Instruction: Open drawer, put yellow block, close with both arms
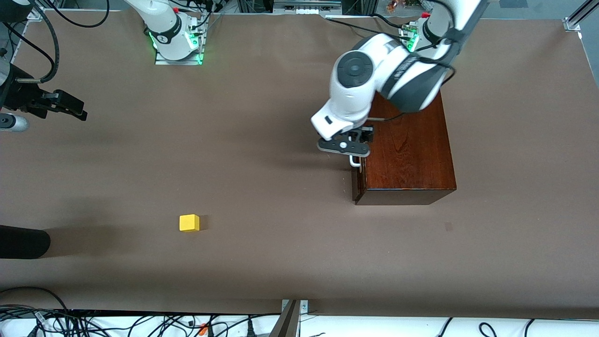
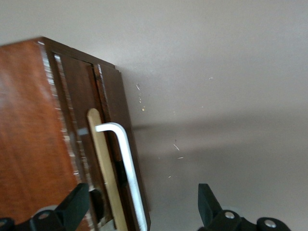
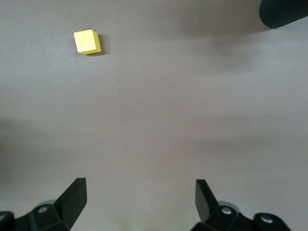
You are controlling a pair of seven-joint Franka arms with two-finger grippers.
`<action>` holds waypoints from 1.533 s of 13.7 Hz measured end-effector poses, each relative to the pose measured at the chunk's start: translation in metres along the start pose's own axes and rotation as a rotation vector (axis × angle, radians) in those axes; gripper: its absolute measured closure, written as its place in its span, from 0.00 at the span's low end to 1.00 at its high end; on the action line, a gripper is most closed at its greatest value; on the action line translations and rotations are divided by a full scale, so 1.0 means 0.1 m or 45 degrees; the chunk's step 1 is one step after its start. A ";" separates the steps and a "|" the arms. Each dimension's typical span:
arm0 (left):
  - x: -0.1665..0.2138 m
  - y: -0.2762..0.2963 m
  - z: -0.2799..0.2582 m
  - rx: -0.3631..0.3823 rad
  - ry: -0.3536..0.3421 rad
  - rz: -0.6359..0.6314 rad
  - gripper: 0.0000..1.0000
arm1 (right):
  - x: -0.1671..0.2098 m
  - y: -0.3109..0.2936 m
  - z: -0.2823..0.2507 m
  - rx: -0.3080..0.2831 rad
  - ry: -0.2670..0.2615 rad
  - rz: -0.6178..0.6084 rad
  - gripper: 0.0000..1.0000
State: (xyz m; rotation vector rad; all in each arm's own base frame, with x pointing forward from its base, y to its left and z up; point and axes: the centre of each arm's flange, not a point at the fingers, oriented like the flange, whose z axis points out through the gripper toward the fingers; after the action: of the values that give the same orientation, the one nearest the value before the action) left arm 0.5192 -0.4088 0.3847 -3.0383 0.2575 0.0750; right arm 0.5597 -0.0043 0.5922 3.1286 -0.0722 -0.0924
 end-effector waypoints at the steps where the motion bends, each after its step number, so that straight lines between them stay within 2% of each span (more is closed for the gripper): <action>1: -0.02 0.08 0.10 0.035 0.003 0.000 0.00 | 0.00 0.00 0.00 0.000 0.000 0.000 0.00; 3: -0.06 0.21 0.27 0.086 0.006 -0.016 0.00 | 0.00 0.00 0.00 0.000 0.000 0.000 0.00; 6: -0.13 0.36 0.42 0.111 -0.003 -0.055 0.00 | 0.00 0.00 0.00 0.000 -0.001 0.000 0.00; 12: -0.19 0.32 0.69 0.225 0.016 -0.065 0.00 | 0.01 0.00 0.01 0.000 -0.003 0.000 0.00; 21: -0.29 0.38 0.94 0.213 0.011 -0.090 0.00 | 0.01 0.00 0.02 0.000 -0.004 0.000 0.00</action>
State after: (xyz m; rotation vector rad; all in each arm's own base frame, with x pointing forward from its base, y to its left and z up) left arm 0.4802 -0.4325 0.2899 -2.8784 0.1487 0.0337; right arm 0.5606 -0.0042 0.5903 3.1283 -0.0720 -0.0975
